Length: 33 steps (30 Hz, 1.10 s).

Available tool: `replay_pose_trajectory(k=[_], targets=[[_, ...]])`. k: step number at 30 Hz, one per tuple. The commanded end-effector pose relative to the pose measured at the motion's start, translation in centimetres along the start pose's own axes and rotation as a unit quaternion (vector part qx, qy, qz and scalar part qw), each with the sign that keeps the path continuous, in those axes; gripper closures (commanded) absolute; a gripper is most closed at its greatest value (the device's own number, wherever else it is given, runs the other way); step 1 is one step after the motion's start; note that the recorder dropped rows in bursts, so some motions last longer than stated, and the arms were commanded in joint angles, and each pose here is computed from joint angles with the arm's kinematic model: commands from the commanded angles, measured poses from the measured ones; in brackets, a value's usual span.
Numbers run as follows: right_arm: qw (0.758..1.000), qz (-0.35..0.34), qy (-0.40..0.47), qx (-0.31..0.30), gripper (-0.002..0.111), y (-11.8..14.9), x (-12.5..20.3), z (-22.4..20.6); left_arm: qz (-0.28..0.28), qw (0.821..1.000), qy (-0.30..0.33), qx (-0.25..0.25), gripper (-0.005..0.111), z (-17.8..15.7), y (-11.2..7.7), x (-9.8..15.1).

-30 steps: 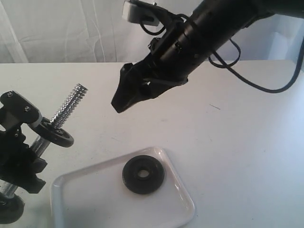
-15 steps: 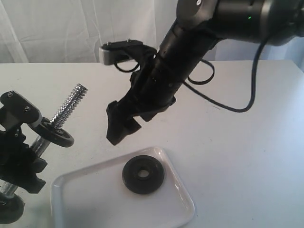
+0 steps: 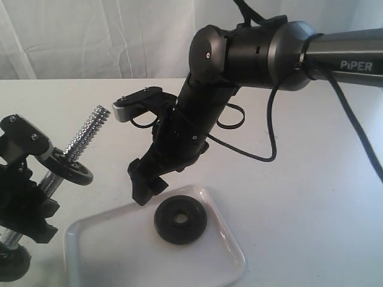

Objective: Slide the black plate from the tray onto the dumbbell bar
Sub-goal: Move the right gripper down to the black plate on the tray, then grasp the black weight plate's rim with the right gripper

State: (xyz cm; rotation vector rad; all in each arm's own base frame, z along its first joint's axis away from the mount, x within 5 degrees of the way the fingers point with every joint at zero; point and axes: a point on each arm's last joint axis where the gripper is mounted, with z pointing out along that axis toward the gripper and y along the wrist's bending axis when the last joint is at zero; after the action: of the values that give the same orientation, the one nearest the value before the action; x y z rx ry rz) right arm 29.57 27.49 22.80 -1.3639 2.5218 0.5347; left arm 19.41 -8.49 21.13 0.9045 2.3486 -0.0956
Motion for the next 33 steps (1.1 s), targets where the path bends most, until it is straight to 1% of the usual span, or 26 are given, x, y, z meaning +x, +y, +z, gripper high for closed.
replay_pose_trajectory(k=[1,3,6,8,13,22,33], targets=[[0.999,0.032,-0.013,0.002,0.019,0.2,-0.3,-1.0,-0.012,0.994,-0.099,-0.038,0.107,-1.6,0.8,-2.4],[0.999,0.032,-0.011,0.003,0.017,0.2,-0.2,-0.9,-0.012,0.994,-0.099,-0.038,0.107,-1.6,0.8,-2.4],[0.999,0.032,-0.004,0.003,0.008,0.1,-0.1,-0.6,-0.012,0.994,-0.099,-0.038,0.107,-1.6,0.8,-2.4],[0.999,0.032,-0.004,0.003,0.005,0.1,-0.1,-0.6,-0.012,0.994,-0.099,-0.038,0.107,-1.6,0.8,-2.4],[0.999,0.033,0.004,-0.001,0.005,0.1,0.0,-0.4,-0.014,0.994,-0.1,-0.038,0.107,-1.6,0.8,-2.4],[0.996,0.043,0.081,0.012,0.005,-1.6,1.3,3.9,-0.023,0.994,-0.101,-0.038,0.107,-1.6,0.8,-2.4],[0.994,0.037,0.1,0.026,0.005,-2.5,1.7,5.9,-0.023,0.994,-0.102,-0.038,0.107,-1.6,0.8,-2.4]])
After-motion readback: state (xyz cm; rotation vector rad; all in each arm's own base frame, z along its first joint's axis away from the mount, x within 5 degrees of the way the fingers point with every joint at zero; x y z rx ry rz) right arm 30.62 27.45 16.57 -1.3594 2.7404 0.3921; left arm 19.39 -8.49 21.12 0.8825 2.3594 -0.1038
